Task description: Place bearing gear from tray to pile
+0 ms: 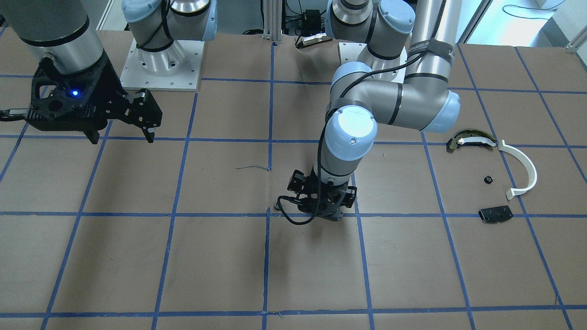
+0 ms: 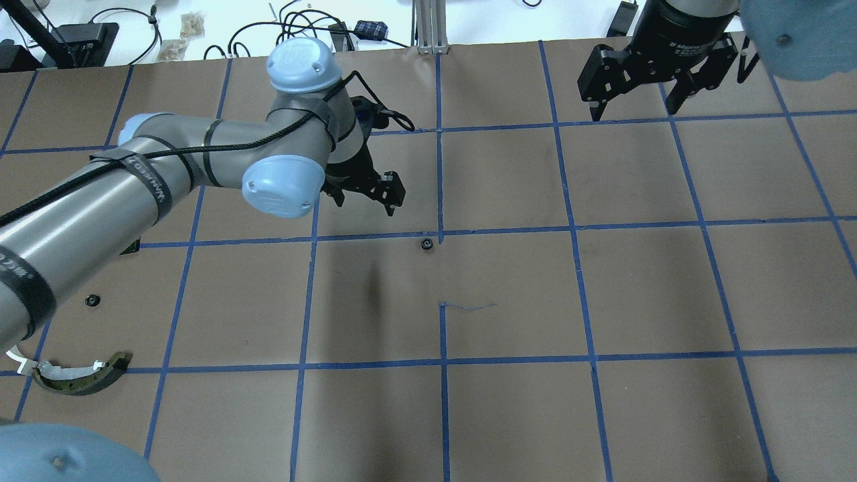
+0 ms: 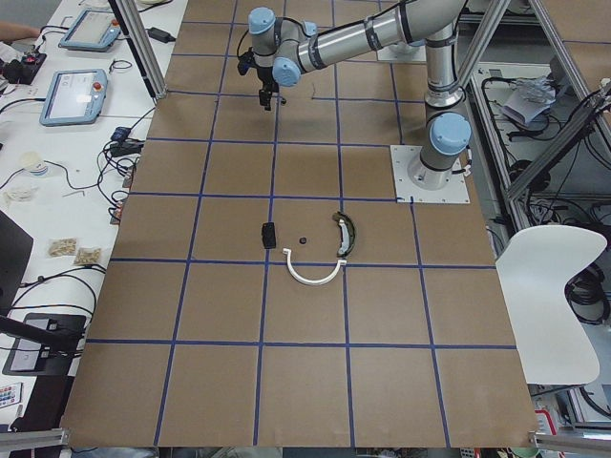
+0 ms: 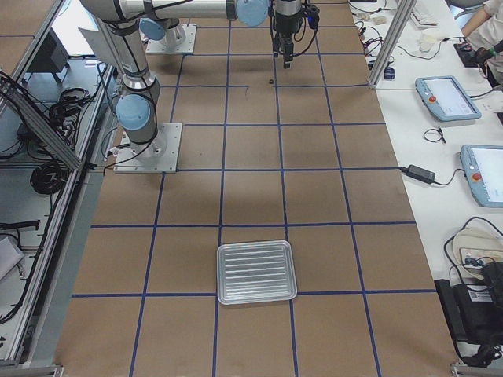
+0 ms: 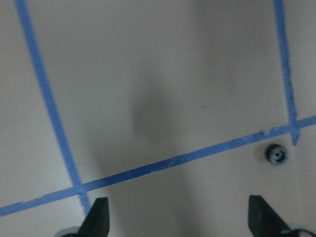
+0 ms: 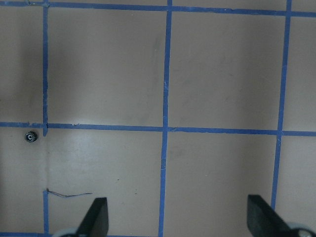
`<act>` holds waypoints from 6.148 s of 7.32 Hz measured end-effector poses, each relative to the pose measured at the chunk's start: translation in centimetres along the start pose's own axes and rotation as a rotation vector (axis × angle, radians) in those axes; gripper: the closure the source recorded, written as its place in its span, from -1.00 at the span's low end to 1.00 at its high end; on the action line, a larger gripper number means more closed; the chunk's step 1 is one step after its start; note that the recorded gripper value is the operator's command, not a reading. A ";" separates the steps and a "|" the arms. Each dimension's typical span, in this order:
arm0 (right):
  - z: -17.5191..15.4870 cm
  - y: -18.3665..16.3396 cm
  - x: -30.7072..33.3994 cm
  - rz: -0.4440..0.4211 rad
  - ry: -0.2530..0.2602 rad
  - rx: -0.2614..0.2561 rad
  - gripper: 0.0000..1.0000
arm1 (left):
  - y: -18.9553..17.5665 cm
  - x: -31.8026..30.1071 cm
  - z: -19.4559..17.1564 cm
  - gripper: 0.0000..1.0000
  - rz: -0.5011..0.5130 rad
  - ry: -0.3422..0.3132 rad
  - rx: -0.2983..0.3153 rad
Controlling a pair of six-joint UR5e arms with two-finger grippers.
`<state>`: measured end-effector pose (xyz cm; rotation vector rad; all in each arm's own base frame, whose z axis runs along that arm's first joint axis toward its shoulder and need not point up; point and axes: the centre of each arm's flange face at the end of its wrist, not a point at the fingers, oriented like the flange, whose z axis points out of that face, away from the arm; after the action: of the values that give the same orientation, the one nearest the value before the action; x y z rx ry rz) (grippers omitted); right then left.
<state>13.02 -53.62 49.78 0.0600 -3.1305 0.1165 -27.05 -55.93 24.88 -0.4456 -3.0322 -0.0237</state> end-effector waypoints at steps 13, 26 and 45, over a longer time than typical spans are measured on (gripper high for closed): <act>-0.7 -1.1 -0.7 0.194 -0.039 0.030 -1.00 | -0.3 5.5 8.2 -0.03 0.049 0.028 -0.041; 0.1 -1.5 -0.7 0.191 -0.038 0.017 -1.00 | 2.9 -29.3 -4.4 1.00 -0.161 -0.052 -0.080; 0.1 -1.5 -0.7 0.193 -0.039 0.017 -1.00 | 21.1 -49.9 2.6 -0.77 -0.272 0.074 -0.261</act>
<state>13.76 -55.15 49.76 -0.2430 -3.1670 0.1453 26.45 -49.95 18.48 -0.0418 -3.0001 -0.4448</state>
